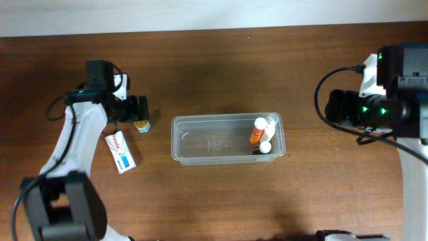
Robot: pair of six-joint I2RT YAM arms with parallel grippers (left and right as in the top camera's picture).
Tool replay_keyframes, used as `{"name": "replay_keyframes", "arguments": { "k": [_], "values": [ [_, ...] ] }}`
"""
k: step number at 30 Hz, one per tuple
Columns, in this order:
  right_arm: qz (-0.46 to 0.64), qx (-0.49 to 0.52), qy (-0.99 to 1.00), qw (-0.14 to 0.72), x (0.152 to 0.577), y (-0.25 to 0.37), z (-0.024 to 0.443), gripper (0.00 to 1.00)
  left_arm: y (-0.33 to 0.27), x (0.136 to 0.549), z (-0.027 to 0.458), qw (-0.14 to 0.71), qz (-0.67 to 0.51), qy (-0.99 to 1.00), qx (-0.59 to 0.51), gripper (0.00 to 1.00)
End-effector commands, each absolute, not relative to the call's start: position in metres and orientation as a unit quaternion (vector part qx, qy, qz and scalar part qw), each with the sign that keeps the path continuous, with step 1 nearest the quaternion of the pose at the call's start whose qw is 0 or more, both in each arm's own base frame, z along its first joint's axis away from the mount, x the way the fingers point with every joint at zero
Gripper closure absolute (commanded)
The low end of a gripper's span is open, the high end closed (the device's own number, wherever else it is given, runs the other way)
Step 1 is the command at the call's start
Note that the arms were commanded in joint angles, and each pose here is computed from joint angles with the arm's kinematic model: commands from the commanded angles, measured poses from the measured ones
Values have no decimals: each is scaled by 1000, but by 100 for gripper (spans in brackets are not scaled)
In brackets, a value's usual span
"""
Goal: Pack container
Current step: 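Grasp the small orange-capped jar with the left gripper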
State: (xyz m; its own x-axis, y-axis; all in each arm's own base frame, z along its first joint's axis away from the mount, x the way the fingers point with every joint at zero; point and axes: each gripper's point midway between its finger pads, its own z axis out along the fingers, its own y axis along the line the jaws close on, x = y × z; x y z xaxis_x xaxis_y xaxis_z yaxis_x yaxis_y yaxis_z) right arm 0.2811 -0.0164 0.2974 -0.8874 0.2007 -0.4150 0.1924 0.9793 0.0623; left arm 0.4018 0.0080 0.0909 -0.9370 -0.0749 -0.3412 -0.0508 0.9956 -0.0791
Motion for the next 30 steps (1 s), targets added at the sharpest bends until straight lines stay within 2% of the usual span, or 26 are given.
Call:
{"name": "replay_keyframes", "arguments": {
  "k": [1, 5, 10, 11, 14, 15, 18, 20, 23, 30],
  "values": [
    [4, 96, 975, 200, 283, -20, 290, 11, 2, 410, 52, 140, -35, 989, -28, 0],
    [3, 96, 977, 190, 286, -20, 285, 11, -6, 411, 15, 109, -36, 993, -19, 1],
    [3, 96, 978, 184, 286, -21, 283, 11, -5, 412, 4, 103, -31, 994, -20, 1],
    [3, 96, 978, 184, 286, -21, 283, 11, -4, 414, 5, 106, -29, 994, -20, 9],
    [2, 92, 979, 184, 286, -21, 283, 11, -4, 416, 6, 110, -29, 993, -20, 46],
    [2, 91, 979, 184, 286, -21, 283, 11, -4, 416, 6, 110, -29, 993, -19, 52],
    [2, 91, 979, 184, 286, -21, 283, 11, -4, 417, 8, 110, -29, 993, -19, 60],
    [2, 91, 979, 184, 286, -21, 283, 11, -4, 418, 13, 114, -29, 993, -19, 61],
    [2, 91, 979, 183, 286, -21, 282, 11, -6, 420, 37, 125, -30, 992, -17, 65],
    [2, 89, 979, 184, 286, -21, 283, 11, -66, 396, 168, 219, -47, 973, 55, 66]
  ]
}}
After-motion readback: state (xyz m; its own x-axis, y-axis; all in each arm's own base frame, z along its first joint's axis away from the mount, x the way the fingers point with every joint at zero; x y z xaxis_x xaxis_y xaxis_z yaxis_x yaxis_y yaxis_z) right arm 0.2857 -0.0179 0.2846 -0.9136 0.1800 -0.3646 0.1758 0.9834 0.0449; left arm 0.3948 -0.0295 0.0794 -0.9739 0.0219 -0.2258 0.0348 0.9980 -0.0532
